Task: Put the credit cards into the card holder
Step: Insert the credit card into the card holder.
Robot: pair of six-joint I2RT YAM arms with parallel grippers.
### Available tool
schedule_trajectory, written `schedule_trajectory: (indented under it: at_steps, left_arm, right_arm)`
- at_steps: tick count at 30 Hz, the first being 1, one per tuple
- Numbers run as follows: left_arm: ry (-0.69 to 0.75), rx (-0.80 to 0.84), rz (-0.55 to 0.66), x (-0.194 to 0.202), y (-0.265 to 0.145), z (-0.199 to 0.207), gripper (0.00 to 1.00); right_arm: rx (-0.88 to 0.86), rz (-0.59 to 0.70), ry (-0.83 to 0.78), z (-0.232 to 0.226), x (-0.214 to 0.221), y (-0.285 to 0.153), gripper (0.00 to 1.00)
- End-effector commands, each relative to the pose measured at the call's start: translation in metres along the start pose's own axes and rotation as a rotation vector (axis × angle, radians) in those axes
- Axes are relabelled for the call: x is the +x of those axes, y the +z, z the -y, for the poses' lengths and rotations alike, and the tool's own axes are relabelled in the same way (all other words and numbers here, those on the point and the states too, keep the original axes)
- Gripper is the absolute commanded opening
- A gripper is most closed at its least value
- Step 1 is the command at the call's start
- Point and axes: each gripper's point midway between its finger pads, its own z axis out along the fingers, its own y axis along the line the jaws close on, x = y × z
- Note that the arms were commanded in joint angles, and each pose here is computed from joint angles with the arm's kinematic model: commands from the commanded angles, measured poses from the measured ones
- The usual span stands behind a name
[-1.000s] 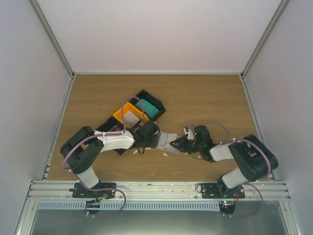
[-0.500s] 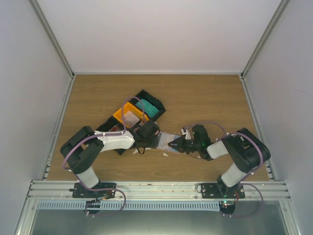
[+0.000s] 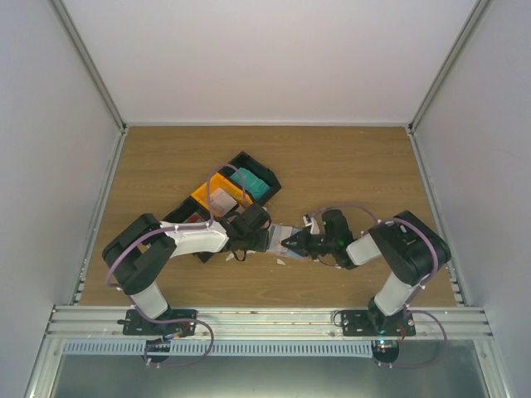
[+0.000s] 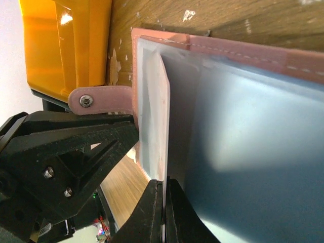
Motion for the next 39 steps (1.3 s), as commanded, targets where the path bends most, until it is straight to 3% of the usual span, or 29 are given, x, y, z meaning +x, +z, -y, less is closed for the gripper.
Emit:
schedule_trajectory:
  at_steps: [1,6,10,17,19,23,27,34,39]
  left_arm:
    - [0.021,0.052,-0.073,0.023,0.006,0.008,0.13]
    - [0.029,0.071,-0.078,0.024,0.007,0.012,0.13]
    - [0.031,0.075,-0.077,0.024,0.006,0.012,0.13]
    - [0.029,0.112,-0.078,0.024,0.004,0.018,0.13]
    - [0.027,0.153,-0.08,0.023,0.002,0.024,0.14]
    - [0.014,0.235,-0.082,0.021,-0.001,0.037,0.16]
    - [0.006,0.287,-0.09,0.02,-0.004,0.046,0.17]
    - [-0.005,0.317,-0.107,0.024,-0.003,0.05,0.18]
    - [-0.009,0.328,-0.099,0.022,-0.004,0.051,0.18]
  right_arm:
    - [0.014,-0.031,0.004,0.005,0.007,0.007,0.02]
    - [0.017,-0.053,-0.002,0.003,0.01,0.013,0.05]
    - [0.05,-0.035,-0.003,0.005,0.008,0.01,0.15]
    - [0.146,0.022,-0.028,0.006,0.004,-0.007,0.46]
    - [0.17,0.022,-0.019,0.008,0.008,-0.012,0.61]
    - [0.264,0.055,-0.016,0.017,0.009,-0.026,0.71]
    - [0.344,0.12,-0.066,0.015,-0.002,-0.042,0.73]
    - [0.5,0.177,-0.143,0.016,-0.016,-0.058,0.58]
    - [0.624,0.175,-0.178,0.029,-0.018,-0.061,0.61]
